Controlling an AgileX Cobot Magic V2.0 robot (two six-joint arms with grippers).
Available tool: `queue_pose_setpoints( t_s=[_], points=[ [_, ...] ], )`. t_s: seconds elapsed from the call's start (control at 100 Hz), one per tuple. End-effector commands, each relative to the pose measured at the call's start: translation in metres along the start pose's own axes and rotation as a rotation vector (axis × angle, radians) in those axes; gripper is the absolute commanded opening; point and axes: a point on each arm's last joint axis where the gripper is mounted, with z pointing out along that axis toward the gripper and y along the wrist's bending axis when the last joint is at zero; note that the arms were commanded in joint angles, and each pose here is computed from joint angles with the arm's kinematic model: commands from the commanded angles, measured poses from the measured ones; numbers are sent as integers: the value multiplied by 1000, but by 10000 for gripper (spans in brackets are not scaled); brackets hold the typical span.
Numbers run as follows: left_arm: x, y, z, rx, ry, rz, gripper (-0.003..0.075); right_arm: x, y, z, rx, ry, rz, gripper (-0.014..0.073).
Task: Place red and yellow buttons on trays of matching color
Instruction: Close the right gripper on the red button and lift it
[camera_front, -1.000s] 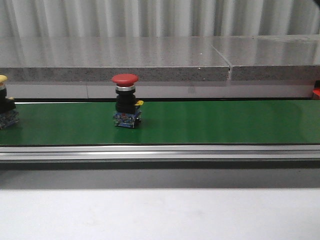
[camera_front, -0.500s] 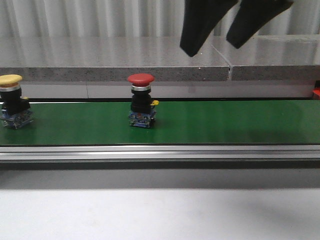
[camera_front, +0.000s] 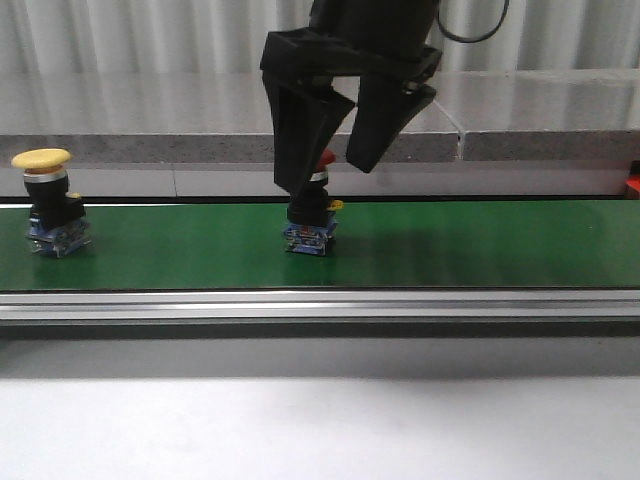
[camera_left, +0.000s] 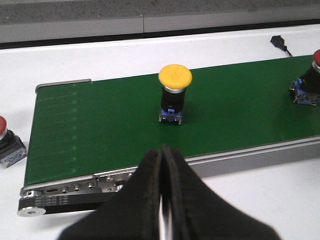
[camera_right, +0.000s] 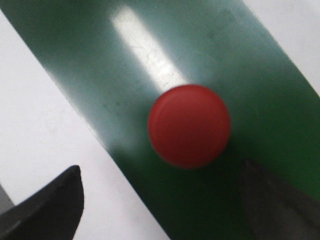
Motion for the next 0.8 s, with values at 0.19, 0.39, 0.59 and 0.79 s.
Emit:
queue_pose_setpoints(
  t_s=[0.19,0.39,0.59,0.79],
  points=[
    [-13,-1,-4,4,-90,-6,-21,-19,-3,-12,39,-153,-18,536],
    [-13,-1,-4,4,-90,-6,-21,-20,-3,-12,43,-161,-19,161],
    [-13,-1,-4,4,-90,-6,-21,-19,-5,-26,52,-191,7,48],
    [-13,-1,-4,4,-90,-6,-21,-11,-24,-59,77,-255,226,49]
  ],
)
